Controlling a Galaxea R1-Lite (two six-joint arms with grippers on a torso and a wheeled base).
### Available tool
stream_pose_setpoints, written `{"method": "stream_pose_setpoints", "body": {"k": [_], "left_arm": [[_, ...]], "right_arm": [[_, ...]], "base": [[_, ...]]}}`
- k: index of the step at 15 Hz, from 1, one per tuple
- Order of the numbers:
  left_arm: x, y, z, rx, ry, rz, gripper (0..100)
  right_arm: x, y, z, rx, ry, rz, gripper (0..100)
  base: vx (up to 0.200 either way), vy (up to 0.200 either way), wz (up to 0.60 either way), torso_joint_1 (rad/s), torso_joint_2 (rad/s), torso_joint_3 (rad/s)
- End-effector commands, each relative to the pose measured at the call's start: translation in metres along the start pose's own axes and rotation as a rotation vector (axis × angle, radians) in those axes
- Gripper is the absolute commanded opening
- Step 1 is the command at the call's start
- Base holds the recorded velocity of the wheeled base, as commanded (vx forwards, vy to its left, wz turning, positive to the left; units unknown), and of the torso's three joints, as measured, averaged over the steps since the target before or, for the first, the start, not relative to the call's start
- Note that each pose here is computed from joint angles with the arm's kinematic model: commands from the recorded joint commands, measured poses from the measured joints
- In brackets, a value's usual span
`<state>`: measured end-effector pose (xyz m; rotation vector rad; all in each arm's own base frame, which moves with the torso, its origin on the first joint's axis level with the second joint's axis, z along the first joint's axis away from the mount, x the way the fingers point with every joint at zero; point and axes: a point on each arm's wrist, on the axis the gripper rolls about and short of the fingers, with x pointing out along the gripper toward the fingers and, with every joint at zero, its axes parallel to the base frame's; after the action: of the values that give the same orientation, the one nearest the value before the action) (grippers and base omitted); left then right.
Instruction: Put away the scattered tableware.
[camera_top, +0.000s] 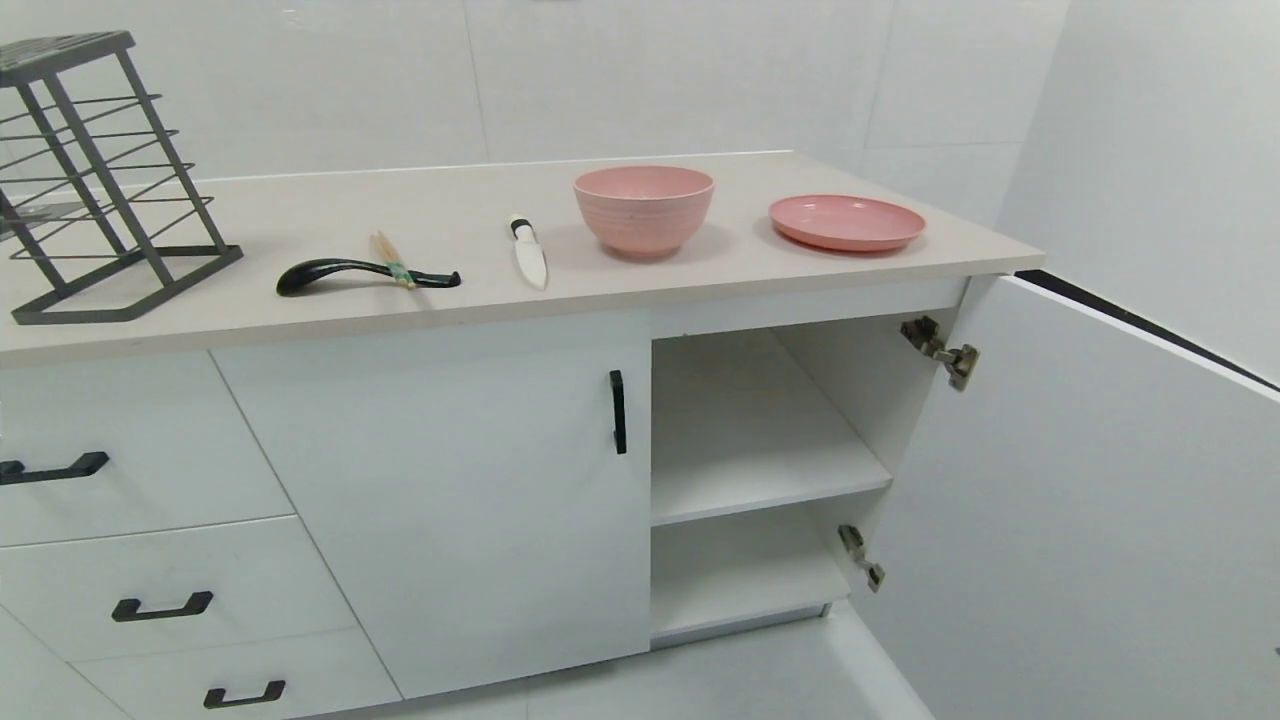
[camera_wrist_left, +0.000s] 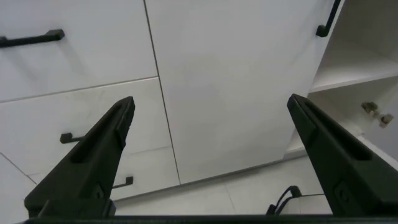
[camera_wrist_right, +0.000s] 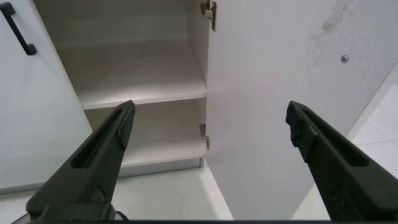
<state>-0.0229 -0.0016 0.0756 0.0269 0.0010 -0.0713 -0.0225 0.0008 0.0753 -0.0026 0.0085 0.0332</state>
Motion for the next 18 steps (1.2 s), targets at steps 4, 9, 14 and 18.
{"method": "stream_pose_setpoints", "body": {"k": [4,9,14,18], "left_arm": [[0.0002,0.0,0.0001,-0.009,0.003,-0.001,100],[0.0001,0.0,0.0001,-0.016,0.001,-0.002,100],[0.0001,0.0,0.0001,-0.018,0.001,-0.002,100],[0.0001,0.0,0.0001,-0.018,0.001,-0.002,100]], "right_arm": [[0.0001,0.0,0.0002,0.0,0.001,0.001,100],[0.0001,0.0,0.0002,0.001,0.001,0.002,100],[0.0002,0.0,-0.0002,0.001,0.002,0.001,100],[0.0002,0.0,-0.0002,0.001,0.002,0.001,100]], "base": [[0.0,0.0,0.0,0.0,0.0,0.0],[0.0,-0.12,0.0,0.0,0.0,0.002],[0.0,-0.04,0.0,0.001,0.0,0.0],[0.0,0.0,0.0,0.112,-0.1,-0.044]]}}
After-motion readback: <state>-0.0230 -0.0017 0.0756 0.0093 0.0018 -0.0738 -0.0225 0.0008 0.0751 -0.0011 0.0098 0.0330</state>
